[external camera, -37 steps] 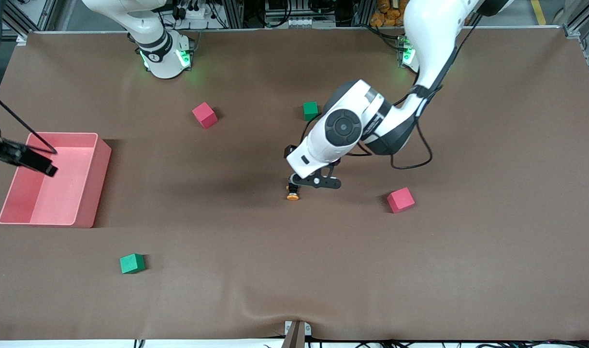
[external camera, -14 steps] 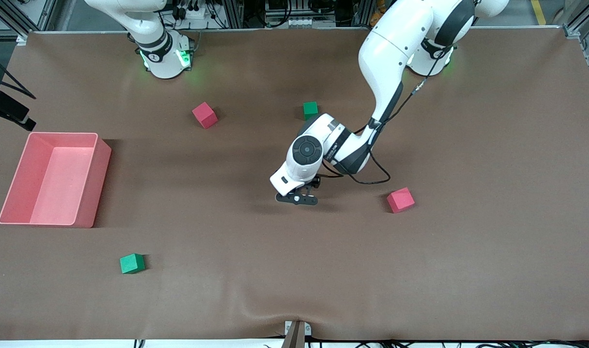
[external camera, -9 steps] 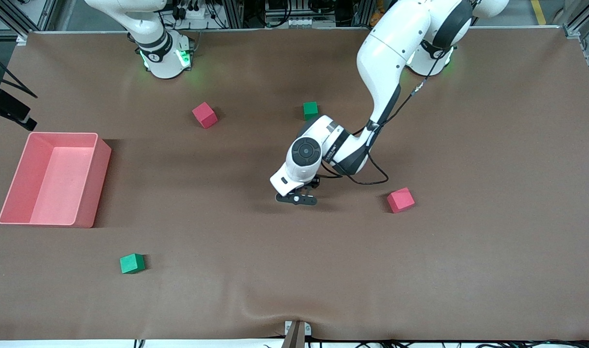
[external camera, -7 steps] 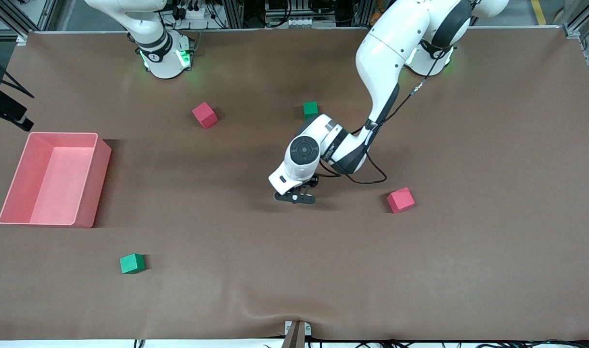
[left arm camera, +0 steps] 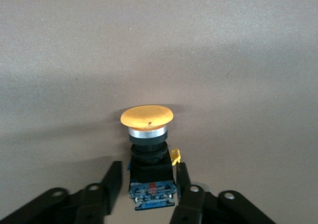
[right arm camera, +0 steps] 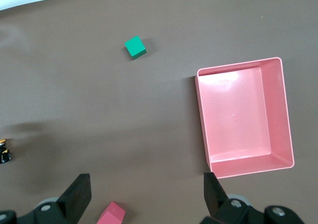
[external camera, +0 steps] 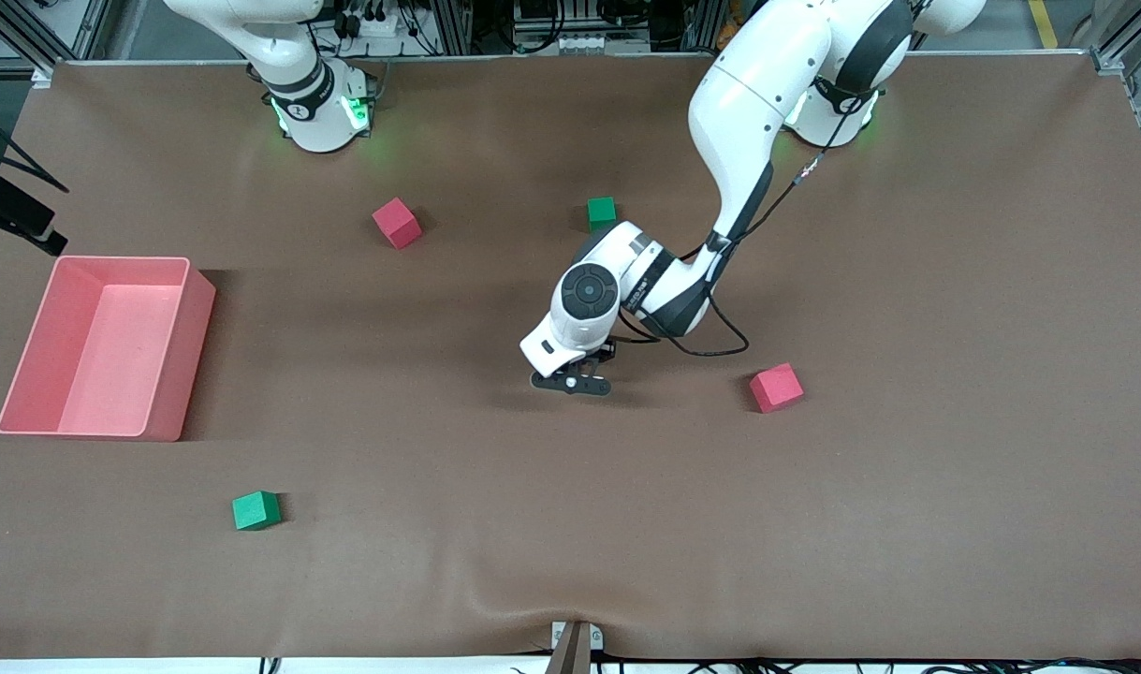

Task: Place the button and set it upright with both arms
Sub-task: 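Lower the left gripper and grasp the button, then lift the button and turn it cap-up with the left gripper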

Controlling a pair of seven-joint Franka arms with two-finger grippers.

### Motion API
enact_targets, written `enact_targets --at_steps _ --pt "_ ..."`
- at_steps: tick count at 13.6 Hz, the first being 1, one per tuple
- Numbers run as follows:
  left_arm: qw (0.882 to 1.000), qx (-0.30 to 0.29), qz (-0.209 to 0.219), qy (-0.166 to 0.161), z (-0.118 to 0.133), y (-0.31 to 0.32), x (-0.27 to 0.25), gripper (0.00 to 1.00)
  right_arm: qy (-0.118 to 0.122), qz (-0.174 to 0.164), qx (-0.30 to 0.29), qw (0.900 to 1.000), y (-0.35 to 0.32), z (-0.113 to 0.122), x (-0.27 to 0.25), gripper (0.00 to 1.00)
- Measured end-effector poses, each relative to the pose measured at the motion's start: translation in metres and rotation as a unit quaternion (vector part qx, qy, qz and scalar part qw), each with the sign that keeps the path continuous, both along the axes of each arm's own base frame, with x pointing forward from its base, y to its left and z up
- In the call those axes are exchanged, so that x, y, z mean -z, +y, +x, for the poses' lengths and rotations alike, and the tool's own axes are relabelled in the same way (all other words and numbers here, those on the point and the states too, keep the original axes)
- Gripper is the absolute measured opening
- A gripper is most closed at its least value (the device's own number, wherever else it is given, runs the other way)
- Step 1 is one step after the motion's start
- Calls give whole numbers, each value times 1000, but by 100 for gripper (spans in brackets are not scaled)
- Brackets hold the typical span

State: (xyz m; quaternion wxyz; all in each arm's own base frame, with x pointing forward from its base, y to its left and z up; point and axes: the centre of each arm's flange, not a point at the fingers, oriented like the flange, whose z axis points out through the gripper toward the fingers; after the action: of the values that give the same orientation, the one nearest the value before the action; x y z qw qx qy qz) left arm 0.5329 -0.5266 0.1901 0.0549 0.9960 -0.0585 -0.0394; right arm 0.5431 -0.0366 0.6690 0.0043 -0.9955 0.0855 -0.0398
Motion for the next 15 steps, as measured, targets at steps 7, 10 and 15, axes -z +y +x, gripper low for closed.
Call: enact_targets --at_steps 7,10,15 --pt "1000 -8 -6 -6 4 -3 -10 41 5 0 -6 1000 6 3 4 100" --pt "999 -34 -9 -40 9 -10 -50 41 4 0 -6 1000 6 3 4 100" --pt "984 -120 -14 -129 0 -32 -127 41 5 0 -6 1000 6 3 4 100"
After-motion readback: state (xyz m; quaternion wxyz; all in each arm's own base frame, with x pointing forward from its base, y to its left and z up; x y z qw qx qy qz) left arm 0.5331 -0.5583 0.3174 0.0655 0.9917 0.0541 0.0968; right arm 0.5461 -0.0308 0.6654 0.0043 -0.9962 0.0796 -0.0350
